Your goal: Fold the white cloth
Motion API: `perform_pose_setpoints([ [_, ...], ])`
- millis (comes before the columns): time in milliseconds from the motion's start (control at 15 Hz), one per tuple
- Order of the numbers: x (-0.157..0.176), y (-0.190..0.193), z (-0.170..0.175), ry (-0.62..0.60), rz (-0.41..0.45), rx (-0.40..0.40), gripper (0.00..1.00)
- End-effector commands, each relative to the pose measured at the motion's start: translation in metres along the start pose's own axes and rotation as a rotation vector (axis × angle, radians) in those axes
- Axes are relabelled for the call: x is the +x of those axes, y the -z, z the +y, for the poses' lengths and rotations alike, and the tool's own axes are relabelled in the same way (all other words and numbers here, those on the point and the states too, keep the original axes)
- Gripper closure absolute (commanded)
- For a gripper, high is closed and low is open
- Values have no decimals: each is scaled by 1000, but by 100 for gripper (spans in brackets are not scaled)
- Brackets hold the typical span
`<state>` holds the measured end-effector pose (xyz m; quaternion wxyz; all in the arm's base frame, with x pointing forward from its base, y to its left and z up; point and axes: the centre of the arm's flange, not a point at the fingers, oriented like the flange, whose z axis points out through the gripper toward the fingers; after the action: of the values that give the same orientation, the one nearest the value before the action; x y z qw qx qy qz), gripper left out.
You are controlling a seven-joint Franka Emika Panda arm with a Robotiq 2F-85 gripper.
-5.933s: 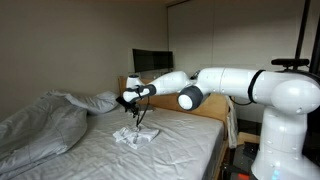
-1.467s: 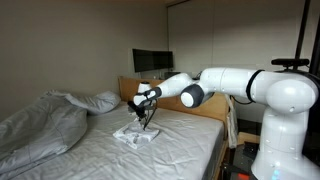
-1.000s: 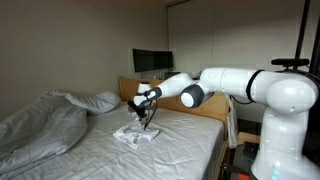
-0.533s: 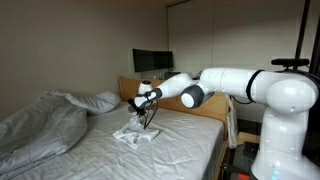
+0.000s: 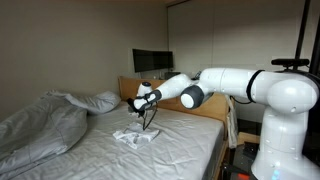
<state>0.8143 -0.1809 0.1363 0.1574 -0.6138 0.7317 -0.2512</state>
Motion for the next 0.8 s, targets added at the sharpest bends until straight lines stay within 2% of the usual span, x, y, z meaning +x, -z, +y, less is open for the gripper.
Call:
perform_pose_setpoints([
  [0,-26,-27,-19,27,-91,15,0],
  [133,-45,-19,-13,28,-189,4,0],
  [333,-64,-9,-9,-30,-322,-24,0],
  [533,-71,-7,-14,-112,-414,-99,0],
  [733,-87,-14,-20,-162,-556,-192,0],
])
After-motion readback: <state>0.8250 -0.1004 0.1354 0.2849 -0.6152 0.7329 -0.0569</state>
